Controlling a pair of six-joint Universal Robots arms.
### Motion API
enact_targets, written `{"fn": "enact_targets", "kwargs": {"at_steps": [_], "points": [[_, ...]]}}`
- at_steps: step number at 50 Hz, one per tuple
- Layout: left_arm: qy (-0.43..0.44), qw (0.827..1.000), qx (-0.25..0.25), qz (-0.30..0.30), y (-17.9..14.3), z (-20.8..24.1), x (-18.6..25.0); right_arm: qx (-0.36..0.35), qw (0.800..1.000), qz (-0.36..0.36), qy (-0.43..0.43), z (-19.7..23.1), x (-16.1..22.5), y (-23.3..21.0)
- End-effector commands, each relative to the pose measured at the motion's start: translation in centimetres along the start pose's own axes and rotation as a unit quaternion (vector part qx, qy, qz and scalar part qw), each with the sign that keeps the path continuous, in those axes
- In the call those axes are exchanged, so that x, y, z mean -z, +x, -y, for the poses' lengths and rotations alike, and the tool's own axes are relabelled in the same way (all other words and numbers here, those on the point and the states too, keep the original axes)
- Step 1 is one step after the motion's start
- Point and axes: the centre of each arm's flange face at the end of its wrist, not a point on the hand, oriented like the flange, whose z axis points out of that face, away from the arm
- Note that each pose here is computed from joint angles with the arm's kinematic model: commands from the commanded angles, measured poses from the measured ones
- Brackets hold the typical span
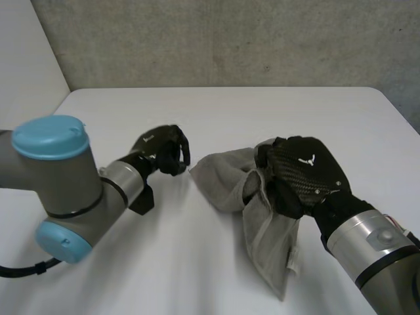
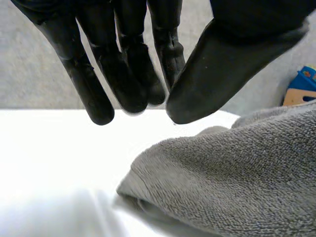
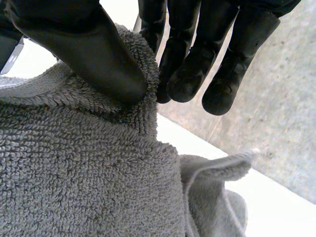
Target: Fold the towel.
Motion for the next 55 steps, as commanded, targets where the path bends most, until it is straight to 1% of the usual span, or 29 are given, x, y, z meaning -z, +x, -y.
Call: {"fn": "enact_targets", "kwargs": {"at_steps": [1,2,4,5,7,15,25,32,34,35,37,38,39,40,41,42,43,44,45,46,47,48,50,51,52,53,55], "points": [[-0.023,0.999,-0.005,-0.043,2.3,-1.5,0.9,0.003,1.0,-0.001,0.005,0.2,0.3,0.0],[-0.023,0.999,-0.005,-0.043,2.3,-1.5,0.9,0.003,1.0,-0.001,0.005,0.2,0.3,0.0],[-0.051,0.997,-0.005,-0.063,3.4,-3.5,1.1,0.003,1.0,-0.001,-0.003,-0.2,0.2,0.0],[-0.051,0.997,-0.005,-0.064,3.4,-3.6,1.1,0.003,1.0,-0.001,-0.003,-0.2,0.2,0.0],[-0.074,0.995,-0.007,-0.073,4.0,-5.4,1.0,0.002,1.0,0.0,-0.012,-0.7,0.0,-0.1],[-0.099,0.992,-0.004,-0.074,4.0,-7.7,0.5,0.005,1.0,0.006,-0.025,-1.3,0.1,-0.3],[-0.095,0.992,-0.008,-0.082,4.3,-9.0,0.1,0.0,1.0,0.01,-0.026,-1.3,0.4,-0.6],[-0.086,0.993,-0.009,-0.075,4.3,-8.7,0.0,0.003,1.0,0.008,-0.021,-1.1,0.5,-0.6],[-0.067,0.996,-0.009,-0.055,3.9,-7.4,-0.1,0.003,1.0,0.005,-0.019,-0.9,0.4,-0.4],[-0.067,0.996,-0.009,-0.055,3.9,-7.4,-0.2,0.003,1.0,0.002,-0.017,-0.8,0.2,-0.2],[-0.024,0.999,-0.011,-0.039,3.6,-4.2,-0.1,0.005,1.0,0.0,-0.012,-0.5,0.1,0.0],[-0.023,0.999,-0.011,-0.039,3.6,-4.2,-0.1,0.007,1.0,-0.001,-0.002,0.2,0.0,0.1],[0.007,1.0,-0.013,-0.025,2.8,-1.7,0.0,0.007,1.0,-0.001,-0.002,0.2,0.0,0.1],[0.008,1.0,-0.014,-0.025,2.8,-1.7,0.0,0.01,1.0,-0.002,0.013,1.2,-0.2,0.1],[0.036,0.999,-0.013,-0.013,1.7,0.6,0.0,0.015,1.0,0.0,0.027,2.4,-0.2,0.2],[0.066,0.998,-0.013,-0.002,0.8,3.0,0.2,0.015,1.0,0.0,0.027,2.4,-0.2,0.2],[0.067,0.998,-0.013,-0.002,0.8,3.0,0.2,0.024,0.999,0.003,0.035,3.6,-0.1,0.2],[0.094,0.995,-0.019,0.002,0.3,5.1,0.5,0.032,0.998,0.008,0.045,4.9,0.1,0.2],[0.119,0.993,-0.025,-0.002,0.4,7.3,1.1,0.032,0.998,0.008,0.045,4.9,0.1,0.2],[0.119,0.993,-0.025,-0.002,0.4,7.3,1.1,0.043,0.997,0.013,0.055,6.3,0.3,0.3],[0.143,0.989,-0.031,-0.015,1.0,9.5,2.0,0.043,0.997,0.013,0.055,6.3,0.3,0.3],[0.144,0.989,-0.031,-0.015,1.0,9.5,2.0,0.052,0.996,0.019,0.066,7.6,0.5,0.3],[0.184,0.981,-0.043,-0.045,2.5,13.5,4.1,0.071,0.993,0.021,0.086,9.9,0.5,0.8],[0.196,0.978,-0.048,-0.051,2.7,14.8,4.8,0.071,0.993,0.021,0.086,10.0,0.5,0.8],[0.196,0.978,-0.048,-0.052,2.7,14.8,4.8,0.081,0.992,0.018,0.091,10.8,0.5,1.1],[0.208,0.975,-0.053,-0.051,2.6,16.1,5.4,0.093,0.991,0.016,0.095,11.6,0.5,1.3],[0.213,0.974,-0.056,-0.051,2.6,16.8,5.9,0.1,0.991,0.013,0.089,11.9,0.3,1.6]]}}
